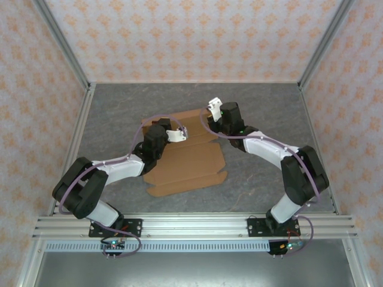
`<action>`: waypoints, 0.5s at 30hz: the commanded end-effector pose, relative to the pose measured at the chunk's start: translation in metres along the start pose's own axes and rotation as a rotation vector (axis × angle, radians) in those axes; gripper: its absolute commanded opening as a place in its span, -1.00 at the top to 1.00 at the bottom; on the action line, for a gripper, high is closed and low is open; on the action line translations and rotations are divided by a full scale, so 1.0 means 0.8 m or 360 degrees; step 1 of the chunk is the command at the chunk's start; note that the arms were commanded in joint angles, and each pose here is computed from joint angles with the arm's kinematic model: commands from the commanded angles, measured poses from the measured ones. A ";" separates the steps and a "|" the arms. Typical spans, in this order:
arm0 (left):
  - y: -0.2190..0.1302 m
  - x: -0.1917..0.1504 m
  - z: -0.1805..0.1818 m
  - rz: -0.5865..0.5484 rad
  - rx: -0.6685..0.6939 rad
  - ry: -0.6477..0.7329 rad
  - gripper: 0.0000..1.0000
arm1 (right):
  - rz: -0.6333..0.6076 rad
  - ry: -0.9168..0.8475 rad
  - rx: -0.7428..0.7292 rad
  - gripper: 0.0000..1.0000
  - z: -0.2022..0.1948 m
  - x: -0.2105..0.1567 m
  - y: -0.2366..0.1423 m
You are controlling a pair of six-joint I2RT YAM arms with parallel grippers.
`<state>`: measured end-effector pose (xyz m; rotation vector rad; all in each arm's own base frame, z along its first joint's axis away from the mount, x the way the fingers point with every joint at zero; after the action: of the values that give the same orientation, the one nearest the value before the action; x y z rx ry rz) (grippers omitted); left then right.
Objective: Fold the paper box
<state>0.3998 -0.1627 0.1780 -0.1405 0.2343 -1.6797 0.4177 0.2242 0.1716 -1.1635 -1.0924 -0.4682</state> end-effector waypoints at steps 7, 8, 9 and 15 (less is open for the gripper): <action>-0.007 0.007 0.004 -0.0031 0.0001 -0.0017 1.00 | -0.0094 0.0255 0.0202 0.59 0.024 0.009 0.013; -0.007 0.008 0.004 -0.0033 -0.0002 -0.0017 1.00 | -0.0100 0.0279 0.0221 0.59 0.026 0.010 0.014; -0.007 0.008 0.004 -0.0034 -0.0001 -0.0018 1.00 | -0.0101 0.0297 0.0236 0.59 0.029 0.009 0.016; -0.008 0.011 0.004 -0.0047 0.0000 -0.0016 1.00 | -0.0136 0.0437 0.0312 0.59 0.037 0.015 0.020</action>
<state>0.3986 -0.1639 0.1774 -0.1391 0.2390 -1.6763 0.4187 0.2496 0.1628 -0.9583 -0.9518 -0.5118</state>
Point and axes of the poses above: each hand's point on the last joint's axis, 136 mm out from that joint toward the fingers, its own y axis out along the fingers, its own z axis along the line the jaws close on, x = y × z, the point moved 1 cm from there along -y, back along the fingers, and after that the axes turned 11 degrees about y, right-handed, at the moved point
